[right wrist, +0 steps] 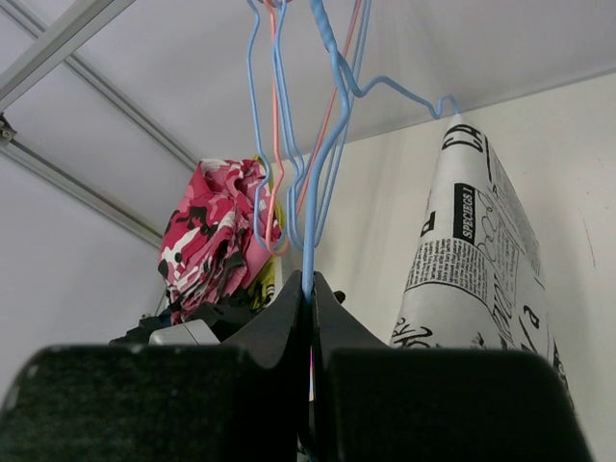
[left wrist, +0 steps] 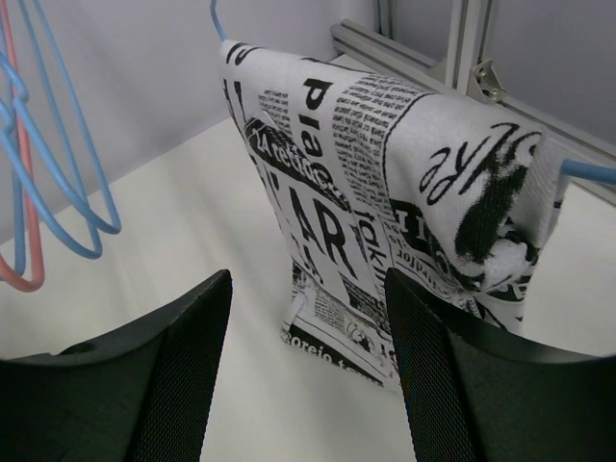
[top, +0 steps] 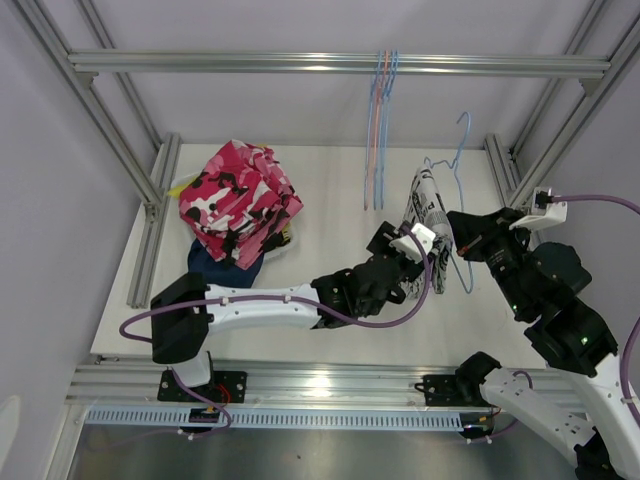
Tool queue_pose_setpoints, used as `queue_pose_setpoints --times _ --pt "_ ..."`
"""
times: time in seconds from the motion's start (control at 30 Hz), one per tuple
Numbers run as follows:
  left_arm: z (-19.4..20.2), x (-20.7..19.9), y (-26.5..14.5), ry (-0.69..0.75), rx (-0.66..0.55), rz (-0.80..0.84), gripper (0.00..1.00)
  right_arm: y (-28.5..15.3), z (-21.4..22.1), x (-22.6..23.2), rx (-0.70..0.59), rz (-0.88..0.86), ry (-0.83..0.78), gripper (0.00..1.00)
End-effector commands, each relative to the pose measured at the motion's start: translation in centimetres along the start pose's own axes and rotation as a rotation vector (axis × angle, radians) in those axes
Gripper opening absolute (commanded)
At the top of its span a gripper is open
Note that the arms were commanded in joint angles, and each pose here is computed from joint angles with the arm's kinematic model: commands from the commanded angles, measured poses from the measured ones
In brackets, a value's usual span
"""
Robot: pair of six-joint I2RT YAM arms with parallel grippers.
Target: Remove the trousers from the hanger
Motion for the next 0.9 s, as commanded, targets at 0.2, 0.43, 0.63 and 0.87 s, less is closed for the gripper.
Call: queue_pose_setpoints --times 0.2,0.43,0.63,0.87 --pt "-1.8 -2.7 -2.1 -0.121 -0.067 0.144 0.69 -0.7 -3.4 1.7 -0.162 -0.096 0.069 0.00" --pt "-0.6 -3.6 -0.9 -0.095 -0.024 0.127 0.69 -0.8 -3.3 1.9 -0.158 -0.116 0.081 0.00" --pt "0.3 -3.3 0.4 -0.093 0.002 0.090 0.68 -1.2 -3.4 1.8 -0.159 -0.126 0.090 0.00" --pt "1.2 -1.0 2.4 -0.121 0.000 0.036 0.65 -1.9 -3.3 1.8 -0.162 -0.149 0.108 0.00"
Point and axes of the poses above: each gripper's point midway between its finger pads, its own y axis out along the fingers, its own x axis along the line the jaws close on, z = x × y, the point moved 8 cm from there along -y, back along the fingers, and after that the axes turned 4 degrees about -y, right-handed, at the moved point
